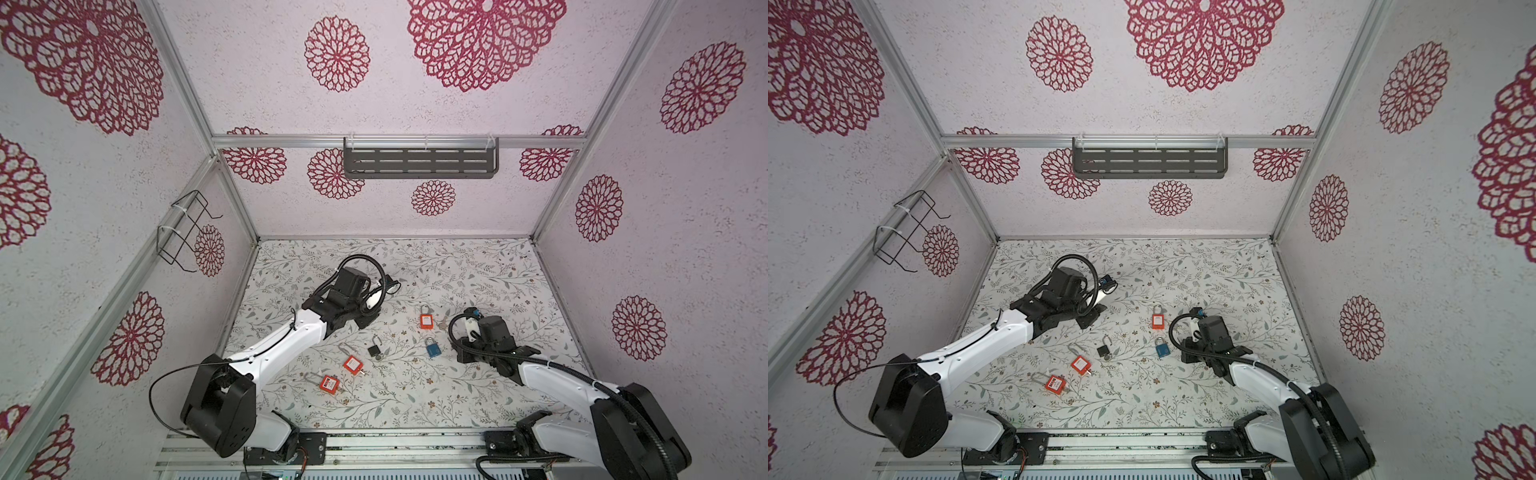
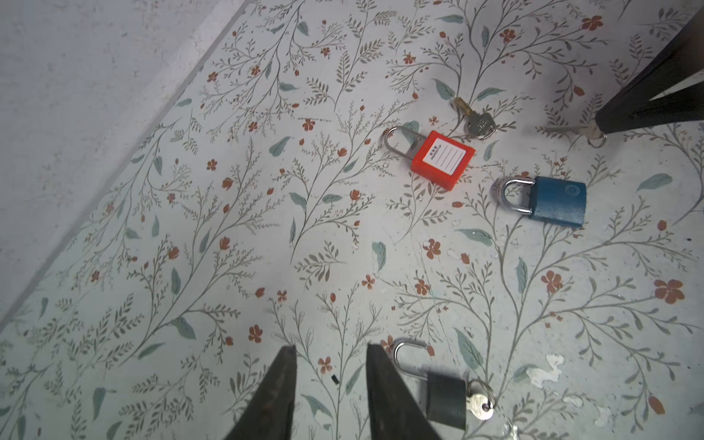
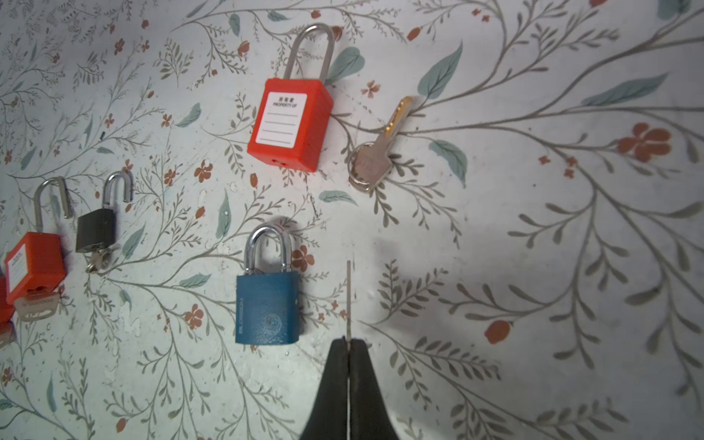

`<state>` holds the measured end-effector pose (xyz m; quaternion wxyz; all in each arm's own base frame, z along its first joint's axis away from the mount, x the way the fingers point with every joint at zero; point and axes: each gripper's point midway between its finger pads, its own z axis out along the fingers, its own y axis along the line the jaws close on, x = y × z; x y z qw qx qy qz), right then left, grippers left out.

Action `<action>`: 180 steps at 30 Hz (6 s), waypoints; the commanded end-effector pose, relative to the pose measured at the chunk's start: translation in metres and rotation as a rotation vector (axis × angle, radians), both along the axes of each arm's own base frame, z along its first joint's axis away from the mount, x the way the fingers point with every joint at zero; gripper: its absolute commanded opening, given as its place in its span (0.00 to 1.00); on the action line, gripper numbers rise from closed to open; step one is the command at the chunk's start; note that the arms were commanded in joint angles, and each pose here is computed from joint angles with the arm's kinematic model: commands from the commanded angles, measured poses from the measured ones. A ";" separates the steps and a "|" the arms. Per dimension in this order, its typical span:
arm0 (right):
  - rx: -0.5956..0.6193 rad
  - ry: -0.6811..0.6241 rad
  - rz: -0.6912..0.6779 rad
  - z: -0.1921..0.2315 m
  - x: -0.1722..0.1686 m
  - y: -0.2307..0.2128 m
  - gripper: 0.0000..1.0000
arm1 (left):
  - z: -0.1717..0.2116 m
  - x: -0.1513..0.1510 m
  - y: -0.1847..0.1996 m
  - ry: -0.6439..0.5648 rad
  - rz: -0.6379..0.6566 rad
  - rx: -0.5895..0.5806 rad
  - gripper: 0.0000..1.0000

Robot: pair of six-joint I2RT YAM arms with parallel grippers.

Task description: Lock with the key

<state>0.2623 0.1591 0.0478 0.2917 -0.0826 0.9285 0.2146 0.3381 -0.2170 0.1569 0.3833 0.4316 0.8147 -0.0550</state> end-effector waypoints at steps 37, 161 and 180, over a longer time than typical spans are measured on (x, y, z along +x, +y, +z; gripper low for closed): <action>-0.173 -0.156 0.206 0.079 0.025 0.072 0.58 | 0.056 0.007 0.115 -0.124 0.636 -0.323 0.60; -0.574 0.130 0.912 -0.018 -0.016 0.233 0.42 | -0.001 -0.011 0.154 0.058 0.761 -0.259 0.66; -0.332 -0.051 1.007 0.077 -0.007 0.237 0.27 | 0.042 -0.027 0.109 -0.082 0.423 -0.440 0.66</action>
